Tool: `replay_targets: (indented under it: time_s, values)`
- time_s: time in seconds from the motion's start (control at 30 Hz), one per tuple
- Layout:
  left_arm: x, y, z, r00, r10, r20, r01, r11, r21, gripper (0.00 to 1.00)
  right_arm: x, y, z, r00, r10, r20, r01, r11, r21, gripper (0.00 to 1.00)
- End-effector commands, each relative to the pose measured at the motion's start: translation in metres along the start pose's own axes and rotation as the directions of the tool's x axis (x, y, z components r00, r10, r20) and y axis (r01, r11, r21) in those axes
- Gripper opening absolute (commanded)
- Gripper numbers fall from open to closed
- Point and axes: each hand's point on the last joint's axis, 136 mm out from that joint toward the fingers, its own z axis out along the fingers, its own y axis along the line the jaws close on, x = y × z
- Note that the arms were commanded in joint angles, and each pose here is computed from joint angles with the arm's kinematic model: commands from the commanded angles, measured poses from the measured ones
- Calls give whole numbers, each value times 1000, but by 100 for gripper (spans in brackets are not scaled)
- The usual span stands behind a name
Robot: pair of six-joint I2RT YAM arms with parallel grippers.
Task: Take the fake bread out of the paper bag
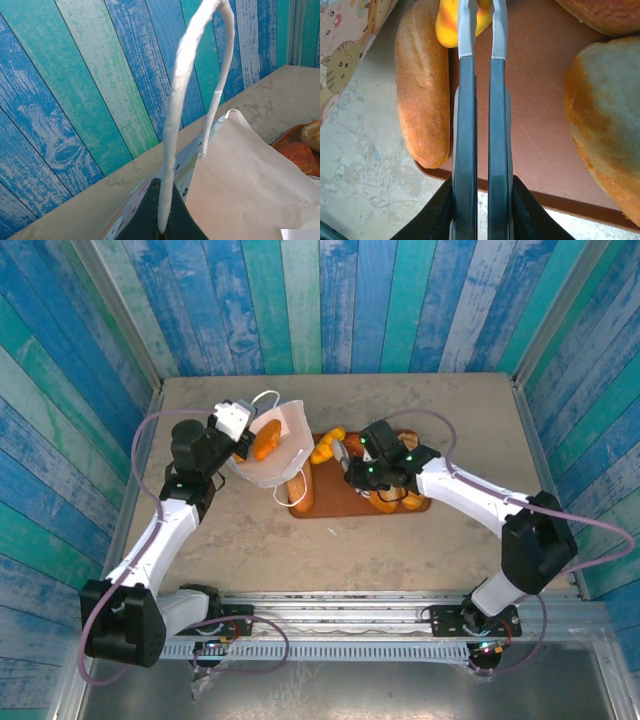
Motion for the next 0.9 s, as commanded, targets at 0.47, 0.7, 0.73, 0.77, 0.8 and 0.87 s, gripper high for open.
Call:
replay_targets:
  time_s: [0.47,0.7,0.73,0.77,0.8,0.87]
  values:
    - [0,-3,3,1000,-11,1,11,1000,21,0,-12,-4,5,998,-46,-39,46,999,-1,10]
    - [0,-2,4,1000,-12,-1,12,1000,22,0,-12,-8,13,995,-58,-78,58,998,1,16]
    - [0,-2,4,1000,-11,0,11,1000,23,0,-12,-9,13,995,-57,-81,58,998,1,17]
    - [-1,-2,4,1000,-11,0,11,1000,21,0,-12,-10,14,995,-57,-85,57,998,3,19]
    - [-1,-2,4,1000,-10,0,10,1000,23,0,-13,-11,15,995,-56,-88,57,998,6,21]
    - [0,-3,4,1000,-11,-2,11,1000,24,0,-13,-11,15,994,-59,-93,60,998,9,26]
